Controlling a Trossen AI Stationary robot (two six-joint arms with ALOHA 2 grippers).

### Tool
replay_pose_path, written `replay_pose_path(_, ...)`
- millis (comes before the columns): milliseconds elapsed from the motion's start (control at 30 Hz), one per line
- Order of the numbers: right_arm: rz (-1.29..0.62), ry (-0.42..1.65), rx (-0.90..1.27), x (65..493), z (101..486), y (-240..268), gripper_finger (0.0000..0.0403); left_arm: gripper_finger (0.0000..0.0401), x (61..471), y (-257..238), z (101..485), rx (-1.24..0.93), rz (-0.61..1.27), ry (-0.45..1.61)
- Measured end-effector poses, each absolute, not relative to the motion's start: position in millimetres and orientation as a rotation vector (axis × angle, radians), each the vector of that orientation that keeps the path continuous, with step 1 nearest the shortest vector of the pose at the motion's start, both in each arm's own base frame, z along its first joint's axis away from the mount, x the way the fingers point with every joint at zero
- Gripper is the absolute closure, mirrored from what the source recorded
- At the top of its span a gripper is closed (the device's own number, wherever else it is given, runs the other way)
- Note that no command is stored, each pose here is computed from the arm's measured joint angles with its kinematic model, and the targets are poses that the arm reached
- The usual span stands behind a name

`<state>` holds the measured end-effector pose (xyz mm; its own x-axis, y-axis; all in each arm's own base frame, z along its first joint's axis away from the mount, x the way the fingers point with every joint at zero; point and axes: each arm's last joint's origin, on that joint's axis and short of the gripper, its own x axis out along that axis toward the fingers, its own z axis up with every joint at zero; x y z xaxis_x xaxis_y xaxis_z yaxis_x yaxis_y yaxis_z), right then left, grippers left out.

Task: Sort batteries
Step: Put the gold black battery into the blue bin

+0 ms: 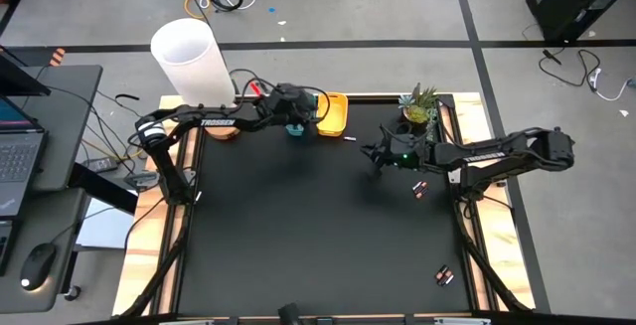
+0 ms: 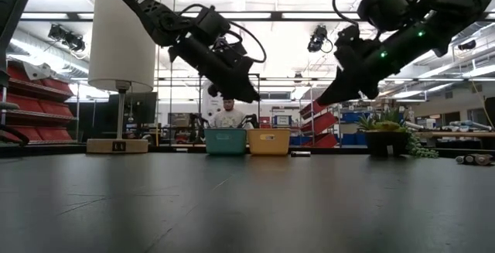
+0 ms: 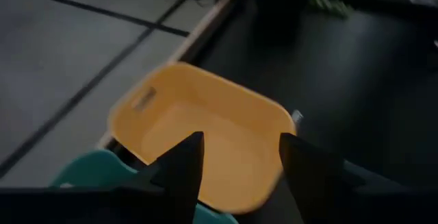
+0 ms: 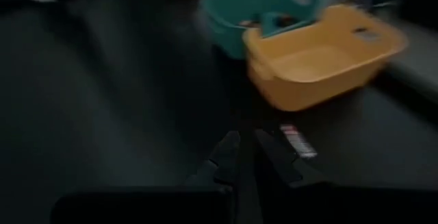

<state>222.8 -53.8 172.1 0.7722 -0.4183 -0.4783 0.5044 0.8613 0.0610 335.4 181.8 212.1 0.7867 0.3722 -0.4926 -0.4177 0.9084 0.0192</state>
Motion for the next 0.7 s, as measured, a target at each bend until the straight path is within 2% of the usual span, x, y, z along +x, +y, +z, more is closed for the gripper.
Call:
replay_pose_path(200,-0.465,0.467,0.279,222,179,-50,0.0373,0.0215,332,171,203,-0.141,0.302,0.62)
replay_pose_path(367,-0.51,0.652,0.317,222,193,-50,0.0363,0.0216,330,159,210,-0.141,0.245,0.651)
replay_pose_path(533,-0.587,0.771,0.303,219,205,-52,0.0351,0.0216,321,140,226,-0.091,0.217,0.574)
replay_pose_path(700,-0.624,0.866,0.363,211,200,-52,0.0339,0.0216,294,126,235,-0.059,0.265,0.512)
